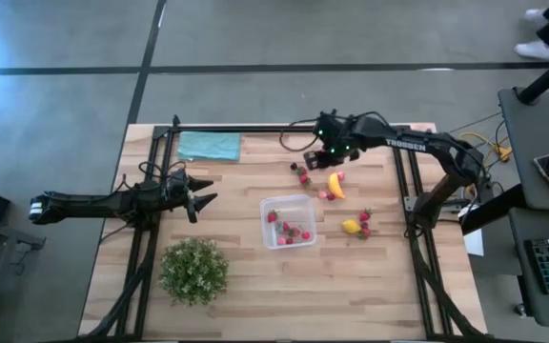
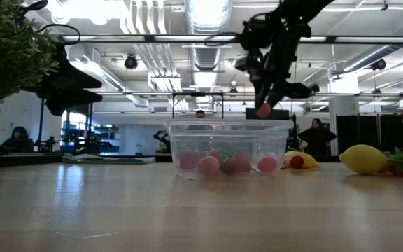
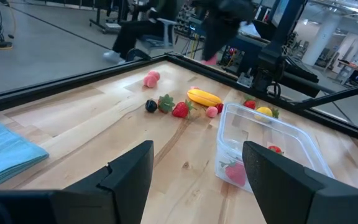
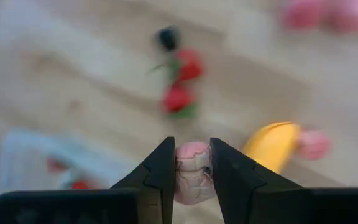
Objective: Pick and placing Produce into tupperware
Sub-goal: Put the peach into the transparent container, then put the lemon into the transparent container
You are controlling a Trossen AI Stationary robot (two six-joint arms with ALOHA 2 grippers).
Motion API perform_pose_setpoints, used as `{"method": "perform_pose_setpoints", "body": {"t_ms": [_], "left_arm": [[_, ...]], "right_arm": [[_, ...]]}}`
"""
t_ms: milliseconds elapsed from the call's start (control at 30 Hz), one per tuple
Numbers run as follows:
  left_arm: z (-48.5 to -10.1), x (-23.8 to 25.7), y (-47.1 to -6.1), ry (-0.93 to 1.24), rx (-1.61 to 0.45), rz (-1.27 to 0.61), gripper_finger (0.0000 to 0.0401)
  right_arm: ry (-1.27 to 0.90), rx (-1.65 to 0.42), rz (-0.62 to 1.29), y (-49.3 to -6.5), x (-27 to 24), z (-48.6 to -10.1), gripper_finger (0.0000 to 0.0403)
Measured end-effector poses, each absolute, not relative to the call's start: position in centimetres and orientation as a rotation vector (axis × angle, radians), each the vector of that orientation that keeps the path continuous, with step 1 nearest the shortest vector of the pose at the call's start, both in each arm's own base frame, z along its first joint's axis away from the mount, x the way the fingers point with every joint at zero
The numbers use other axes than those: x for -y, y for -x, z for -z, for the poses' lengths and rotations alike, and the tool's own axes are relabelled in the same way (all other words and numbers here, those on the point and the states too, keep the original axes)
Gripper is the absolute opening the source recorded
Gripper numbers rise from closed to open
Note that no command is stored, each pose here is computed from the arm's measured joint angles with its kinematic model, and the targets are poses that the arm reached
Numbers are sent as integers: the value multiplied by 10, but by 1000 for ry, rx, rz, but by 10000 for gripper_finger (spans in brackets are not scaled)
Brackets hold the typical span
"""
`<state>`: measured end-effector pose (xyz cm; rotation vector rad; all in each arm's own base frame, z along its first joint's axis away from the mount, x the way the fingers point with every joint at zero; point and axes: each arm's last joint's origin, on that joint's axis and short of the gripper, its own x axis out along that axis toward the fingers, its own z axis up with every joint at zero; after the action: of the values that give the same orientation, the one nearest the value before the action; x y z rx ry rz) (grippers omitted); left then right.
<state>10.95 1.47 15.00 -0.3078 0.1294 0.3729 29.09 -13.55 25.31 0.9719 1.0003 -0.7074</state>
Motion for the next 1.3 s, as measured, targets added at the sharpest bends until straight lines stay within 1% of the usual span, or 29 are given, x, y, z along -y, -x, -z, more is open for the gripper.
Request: {"method": "perform_pose_setpoints", "body": {"t_ms": [300, 433, 500, 633, 700, 833, 933, 1100, 1200, 1300], "left_arm": [[-150, -15, -109, 308, -129, -373, 233], [-150, -15, -109, 308, -129, -372, 233], [-150, -15, -109, 308, -129, -373, 233], [-150, -15, -109, 308, -129, -372, 233], [-150, -15, -110, 308, -128, -373, 233], [-150, -15, -110, 308, -126, -375, 233], [-150, -15, -110, 308, -125, -374, 233], [-151, -15, -110, 309, -122, -373, 233], [-151, -15, -110, 308, -121, -372, 233], [-151, -15, -110, 309, -118, -371, 233]], "right_arm": [[-908, -1020, 545, -310, 83, -261, 82], [-839, -980, 442, -323, 59, -261, 82], [-806, -948, 384, -333, 48, -260, 82], [-758, -987, 330, -342, 28, -250, 81], [-716, -1005, 326, -345, 18, -245, 81], [-613, -1028, 385, -350, -1, -232, 86], [-572, -1036, 403, -354, -10, -226, 106], [-542, -1002, 474, -354, -15, -226, 161], [-559, -993, 531, -349, -14, -231, 193], [-572, -999, 544, -341, -13, -240, 216]]}}
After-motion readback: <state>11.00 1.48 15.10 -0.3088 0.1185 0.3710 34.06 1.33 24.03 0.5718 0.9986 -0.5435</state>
